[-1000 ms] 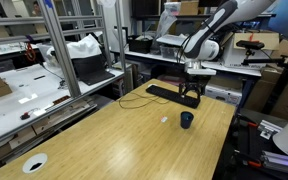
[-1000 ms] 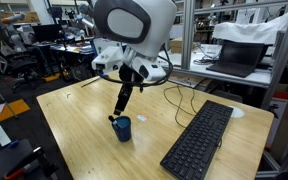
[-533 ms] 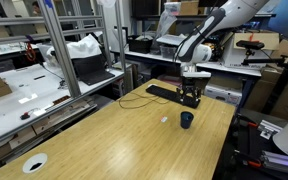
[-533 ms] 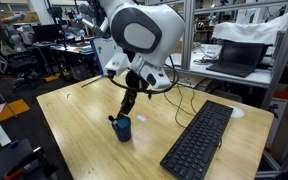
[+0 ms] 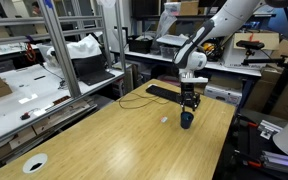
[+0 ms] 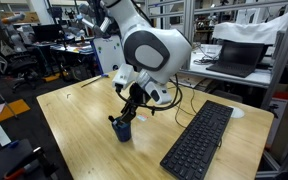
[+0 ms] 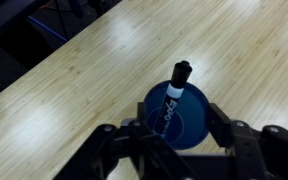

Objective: Remove the marker from the cup and place it on the table

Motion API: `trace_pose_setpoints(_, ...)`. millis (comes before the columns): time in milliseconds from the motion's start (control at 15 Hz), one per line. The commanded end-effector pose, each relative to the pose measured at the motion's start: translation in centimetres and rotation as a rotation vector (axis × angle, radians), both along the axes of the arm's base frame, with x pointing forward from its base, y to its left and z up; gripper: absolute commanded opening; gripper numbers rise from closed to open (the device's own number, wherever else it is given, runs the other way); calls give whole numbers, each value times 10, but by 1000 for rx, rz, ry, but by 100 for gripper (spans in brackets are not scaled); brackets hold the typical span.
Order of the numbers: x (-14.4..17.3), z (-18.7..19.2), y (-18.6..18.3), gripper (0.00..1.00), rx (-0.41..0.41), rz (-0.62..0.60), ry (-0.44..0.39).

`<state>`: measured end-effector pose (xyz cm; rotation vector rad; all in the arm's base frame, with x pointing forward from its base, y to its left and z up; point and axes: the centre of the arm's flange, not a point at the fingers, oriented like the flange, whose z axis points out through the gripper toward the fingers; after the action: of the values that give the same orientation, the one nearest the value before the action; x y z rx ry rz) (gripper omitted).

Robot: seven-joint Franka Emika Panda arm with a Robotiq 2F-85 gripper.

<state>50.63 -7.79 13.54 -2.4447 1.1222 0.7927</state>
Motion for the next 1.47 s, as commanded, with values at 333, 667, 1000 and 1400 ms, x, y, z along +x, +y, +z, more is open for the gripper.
trace_pose_setpoints(333, 11, -11, 10, 53, 91, 12, 36)
trace_pose_setpoints(667, 1, -17, 17, 56, 103, 14, 54)
trace_pose_setpoints(1000, -9, -27, 20, 44, 119, 8, 78)
trace_pose_setpoints(1400, -12, -39, 33, 52, 145, 31, 113)
